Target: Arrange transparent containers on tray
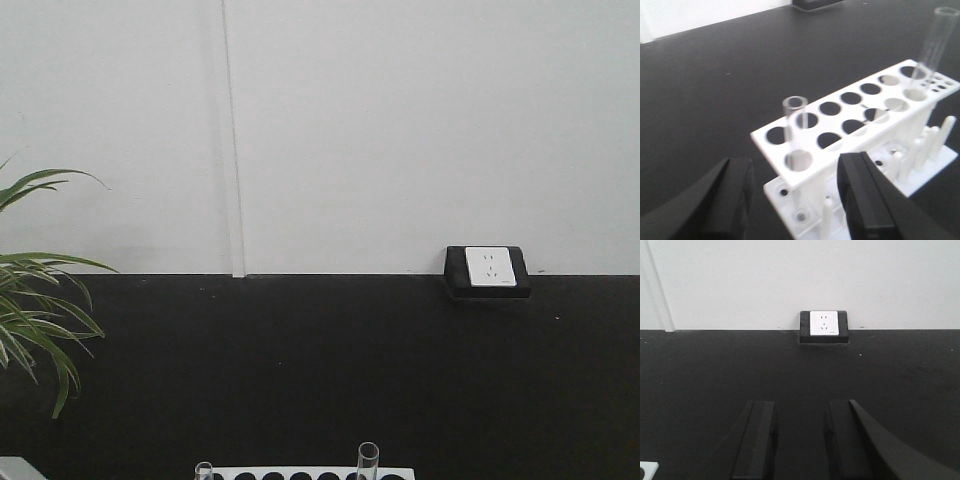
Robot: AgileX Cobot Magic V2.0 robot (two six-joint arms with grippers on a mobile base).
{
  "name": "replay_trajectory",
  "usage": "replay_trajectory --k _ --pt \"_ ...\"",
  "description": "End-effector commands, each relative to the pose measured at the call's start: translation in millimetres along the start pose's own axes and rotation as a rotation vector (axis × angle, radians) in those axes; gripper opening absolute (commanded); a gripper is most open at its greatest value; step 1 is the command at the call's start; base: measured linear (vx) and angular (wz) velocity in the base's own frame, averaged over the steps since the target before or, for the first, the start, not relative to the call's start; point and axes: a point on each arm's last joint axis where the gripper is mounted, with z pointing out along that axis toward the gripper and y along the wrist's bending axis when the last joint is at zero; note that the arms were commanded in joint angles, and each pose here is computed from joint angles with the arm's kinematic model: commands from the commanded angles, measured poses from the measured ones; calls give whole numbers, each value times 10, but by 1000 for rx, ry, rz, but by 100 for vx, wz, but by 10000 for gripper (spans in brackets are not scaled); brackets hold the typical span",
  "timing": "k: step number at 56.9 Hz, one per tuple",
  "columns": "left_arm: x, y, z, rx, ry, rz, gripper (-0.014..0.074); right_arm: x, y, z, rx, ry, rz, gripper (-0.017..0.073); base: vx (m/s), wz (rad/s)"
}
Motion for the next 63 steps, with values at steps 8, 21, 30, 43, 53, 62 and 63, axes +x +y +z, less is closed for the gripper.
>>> replay_trajectory --k 8,21,30,43,53,62,63 --pt "-182 -61 163 58 -220 -11 501 -181 4 -22 -6 -107 -8 335 0 0" --pt "-119 -58 365 65 -227 8 501 -159 1 -20 -3 -83 -8 335 0 0" --pt "-253 -50 536 59 -254 12 501 -159 1 -20 -3 -83 -8 335 0 0" --pt "-239 1 744 18 -228 -33 501 -159 1 -20 -3 -83 -8 335 0 0" --pt "-118 41 828 -17 -182 -69 495 -158 1 -20 -2 -81 -8 334 0 0" --pt "-76 43 857 -17 -170 -69 476 -152 0 -19 -2 -75 -8 334 0 0" --pt "-77 43 857 -17 -171 -69 472 -150 0 -19 -1 -73 -8 334 0 0"
